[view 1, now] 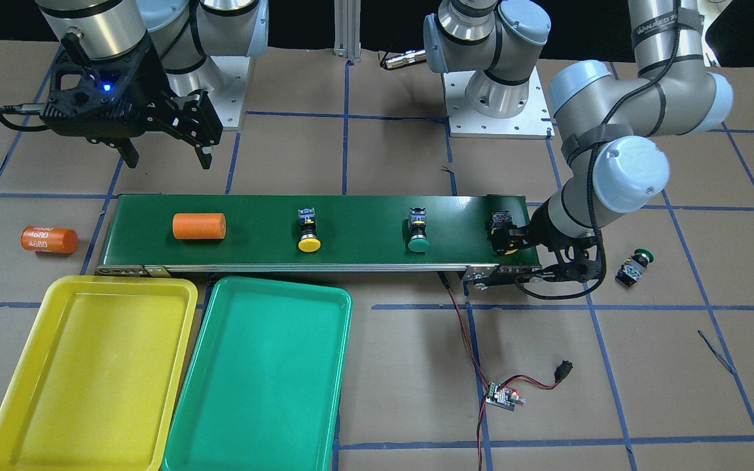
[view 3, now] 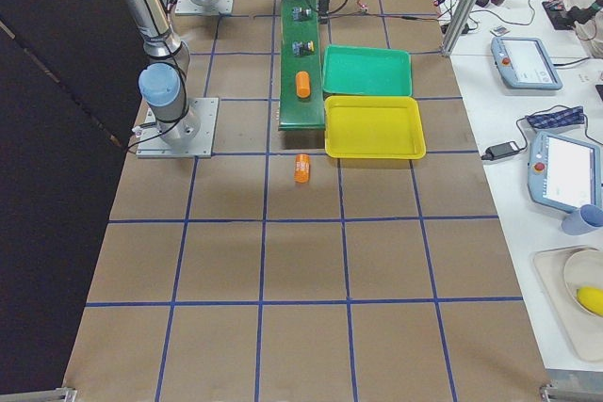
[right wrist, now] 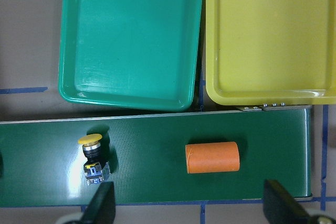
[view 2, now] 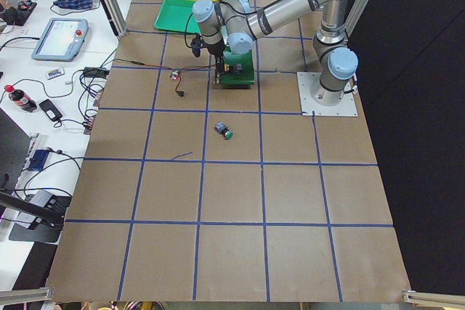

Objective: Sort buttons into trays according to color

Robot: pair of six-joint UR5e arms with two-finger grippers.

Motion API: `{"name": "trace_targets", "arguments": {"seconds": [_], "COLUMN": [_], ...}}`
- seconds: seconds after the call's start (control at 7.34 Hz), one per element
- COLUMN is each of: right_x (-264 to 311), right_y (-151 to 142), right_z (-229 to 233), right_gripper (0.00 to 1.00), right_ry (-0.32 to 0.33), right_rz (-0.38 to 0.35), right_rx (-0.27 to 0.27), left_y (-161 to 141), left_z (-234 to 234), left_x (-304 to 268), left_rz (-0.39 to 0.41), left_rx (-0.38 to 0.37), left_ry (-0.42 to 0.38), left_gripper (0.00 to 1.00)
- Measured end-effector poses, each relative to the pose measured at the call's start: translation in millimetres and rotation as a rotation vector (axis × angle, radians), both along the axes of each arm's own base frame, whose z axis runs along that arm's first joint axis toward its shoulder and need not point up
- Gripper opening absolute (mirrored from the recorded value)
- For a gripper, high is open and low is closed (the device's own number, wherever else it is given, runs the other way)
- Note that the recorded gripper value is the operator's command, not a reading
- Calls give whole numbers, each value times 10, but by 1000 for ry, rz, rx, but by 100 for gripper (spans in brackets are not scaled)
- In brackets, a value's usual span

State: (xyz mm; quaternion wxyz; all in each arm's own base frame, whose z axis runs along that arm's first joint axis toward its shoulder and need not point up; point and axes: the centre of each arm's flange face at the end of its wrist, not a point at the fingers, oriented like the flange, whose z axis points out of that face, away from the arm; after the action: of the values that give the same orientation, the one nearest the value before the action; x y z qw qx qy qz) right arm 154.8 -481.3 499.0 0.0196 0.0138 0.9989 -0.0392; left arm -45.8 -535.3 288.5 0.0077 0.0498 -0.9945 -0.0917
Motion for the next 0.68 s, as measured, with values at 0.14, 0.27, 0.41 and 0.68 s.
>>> {"name": "trace_targets", "arguments": {"seconds": [0.14,0.27,0.41,0.68], "right_x": [-1,-4,-6,-7], "right_y": [0,-1,-2,-5], "right_z": [0,0,0,-5], "right_gripper": [100,100,100,100], "right_ry": [0,0,0,0], "right_rz": [0,-1,-1,-1], "right_rx": [0,0,0,1], "left_y": [-170,-290,-335,-280], "left_z": [284,453,478,225], "left_x": [206,534,944,1632], "left_rz": [-15,-73,-154,-285], "left_rx": [-26,-39,-36,-22], "left_ry": [-21,-41,-37,0], "left_gripper": [100,100,100,100]}}
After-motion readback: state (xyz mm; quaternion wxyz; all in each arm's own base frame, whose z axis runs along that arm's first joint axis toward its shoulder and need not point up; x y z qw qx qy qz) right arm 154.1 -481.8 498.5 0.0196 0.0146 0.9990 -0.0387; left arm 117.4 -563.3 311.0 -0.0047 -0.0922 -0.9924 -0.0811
